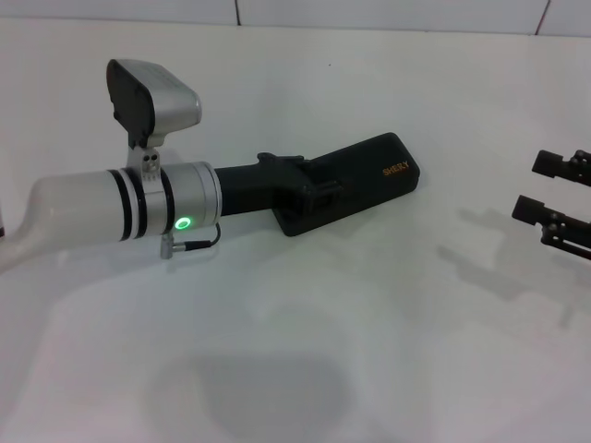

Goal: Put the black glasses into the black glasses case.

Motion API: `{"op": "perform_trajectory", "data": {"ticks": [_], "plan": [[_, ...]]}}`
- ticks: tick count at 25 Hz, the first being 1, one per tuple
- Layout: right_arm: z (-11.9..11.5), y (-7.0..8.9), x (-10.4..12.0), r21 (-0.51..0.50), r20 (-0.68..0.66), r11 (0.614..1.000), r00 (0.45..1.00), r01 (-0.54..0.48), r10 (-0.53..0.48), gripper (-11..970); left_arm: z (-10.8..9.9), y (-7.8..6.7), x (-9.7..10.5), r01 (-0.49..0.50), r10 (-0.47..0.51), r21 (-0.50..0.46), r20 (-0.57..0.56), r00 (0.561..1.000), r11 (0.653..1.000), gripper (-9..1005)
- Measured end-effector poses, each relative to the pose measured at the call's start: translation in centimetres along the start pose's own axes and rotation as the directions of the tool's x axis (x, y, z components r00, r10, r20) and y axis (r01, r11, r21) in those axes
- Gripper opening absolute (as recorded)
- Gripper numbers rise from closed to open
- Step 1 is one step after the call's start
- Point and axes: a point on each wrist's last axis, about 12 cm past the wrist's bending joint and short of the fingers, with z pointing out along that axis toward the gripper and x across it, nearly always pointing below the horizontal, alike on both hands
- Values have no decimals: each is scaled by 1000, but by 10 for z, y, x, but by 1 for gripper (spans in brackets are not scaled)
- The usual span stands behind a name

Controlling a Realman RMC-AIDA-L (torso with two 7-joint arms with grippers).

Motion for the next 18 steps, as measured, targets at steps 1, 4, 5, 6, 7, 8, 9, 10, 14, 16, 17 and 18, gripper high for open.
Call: {"op": "perform_trajectory", "data": {"ticks": [1, 4, 5, 6, 7, 8, 9, 10, 14, 16, 17, 18], "plan": [[0, 0, 0, -2, 1, 1000, 1000, -1, 1, 639, 0, -2, -1, 1, -1, 16, 8, 1000, 1000, 458], [0, 0, 0, -2, 2, 1000, 1000, -1, 1, 639, -2, -5, -5, -1, -1, 56, 38, 999, 998, 459], [0, 0, 0, -4, 2, 1000, 1000, 0, 0, 639, -3, -7, -7, -4, -1, 76, 56, 998, 997, 459], [0, 1, 0, -7, 4, 1000, 1000, 0, 0, 640, -5, -10, -10, -11, 2, 106, 85, 996, 994, 460], [1, 1, -1, -12, 6, 1000, 1000, 1, -1, 640, -9, -12, -13, -24, 8, 136, 116, 993, 990, 460], [2, 1, -2, -20, 10, 1000, 1000, 3, -2, 640, -10, -13, -14, -31, 12, 150, 130, 991, 988, 460], [2, 2, -2, -27, 13, 1000, 1000, 4, -3, 640, -18, -17, -17, -65, 30, 203, 176, 984, 977, 461], [3, 2, -4, -41, 20, 999, 1000, 6, -5, 640, -25, -20, -18, -97, 46, 240, 208, 977, 966, 461], [16, 8, -8, -143, 57, 989, 998, 27, -19, 641, -50, -27, -17, -197, 101, 345, 277, 956, 918, 462], [27, 13, -10, -213, 69, 976, 997, 55, -41, 641, -64, -28, -9, -240, 134, 372, 287, 948, 897, 463], [32, 15, -11, -246, 69, 967, 996, 71, -55, 642, -72, -29, -3, -270, 162, 375, 294, 942, 887, 463], [38, 16, -11, -274, 67, 958, 995, 84, -68, 642, -77, -29, 2, -286, 178, 373, 297, 938, 883, 464]]}}
